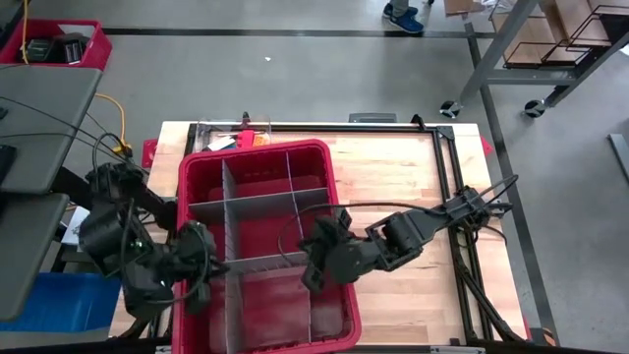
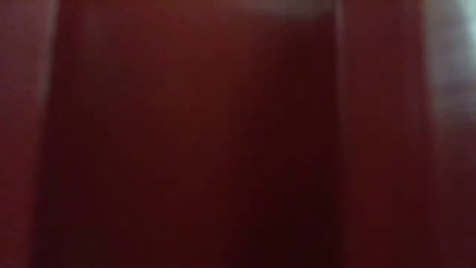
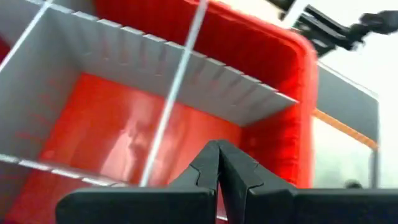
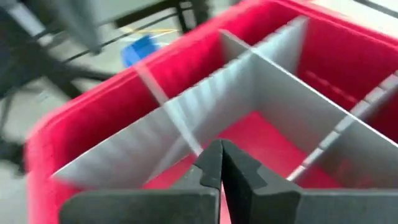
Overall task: Sort blocks
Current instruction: Assemble the bin divider into the red bin
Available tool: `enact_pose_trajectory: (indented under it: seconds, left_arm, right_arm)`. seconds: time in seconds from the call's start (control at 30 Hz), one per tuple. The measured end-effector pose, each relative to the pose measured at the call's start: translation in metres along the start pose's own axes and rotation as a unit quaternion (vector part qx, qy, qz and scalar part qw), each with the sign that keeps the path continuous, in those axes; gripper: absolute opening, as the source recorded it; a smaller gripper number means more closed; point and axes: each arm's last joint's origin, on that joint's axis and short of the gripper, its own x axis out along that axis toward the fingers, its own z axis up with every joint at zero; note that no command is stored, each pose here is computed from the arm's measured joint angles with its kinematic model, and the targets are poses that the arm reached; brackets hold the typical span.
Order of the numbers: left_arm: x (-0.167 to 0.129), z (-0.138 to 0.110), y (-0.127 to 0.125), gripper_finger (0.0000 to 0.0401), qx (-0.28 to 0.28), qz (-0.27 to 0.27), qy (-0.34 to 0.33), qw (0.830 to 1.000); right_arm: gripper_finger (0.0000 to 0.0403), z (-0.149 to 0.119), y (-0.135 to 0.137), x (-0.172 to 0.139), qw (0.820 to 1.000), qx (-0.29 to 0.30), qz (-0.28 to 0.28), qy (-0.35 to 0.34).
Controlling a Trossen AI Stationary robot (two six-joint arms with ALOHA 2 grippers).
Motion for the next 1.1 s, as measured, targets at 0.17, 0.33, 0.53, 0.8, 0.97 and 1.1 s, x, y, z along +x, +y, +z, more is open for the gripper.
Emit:
enact_pose_trajectory:
  seconds: [0.17, 0.33, 0.53, 0.8, 0.97, 1.1]
  left_arm:
    - [0.027, -0.036, 0.007, 0.0000, -0.011, 0.063, 0.005, 0.998]
    - [0.049, -0.069, 0.011, 0.0000, -0.052, 0.105, 0.010, 0.993]
    - [0.056, -0.086, 0.014, 0.0000, -0.090, 0.113, -0.017, 0.989]
    - [0.051, -0.083, 0.012, 0.0000, -0.087, 0.106, -0.009, 0.991]
    - [0.032, -0.067, 0.007, 0.0000, -0.041, 0.074, -0.017, 0.996]
    - [0.020, -0.057, 0.004, 0.0000, -0.004, 0.049, -0.018, 0.999]
  right_arm:
    - [0.0000, -0.023, -0.003, 0.020, 0.997, 0.054, -0.052, 0.012]
    - [0.0000, -0.040, -0.006, 0.035, 0.993, 0.090, -0.075, 0.023]
    - [0.0000, -0.051, -0.008, 0.040, 0.991, 0.097, -0.090, 0.026]
    - [0.0000, -0.041, -0.003, 0.033, 0.996, 0.060, -0.063, 0.029]
    - [0.0000, -0.012, 0.007, 0.003, 0.999, -0.007, 0.034, 0.034]
    - [0.0000, -0.029, 0.019, -0.008, 0.984, -0.057, 0.113, 0.124]
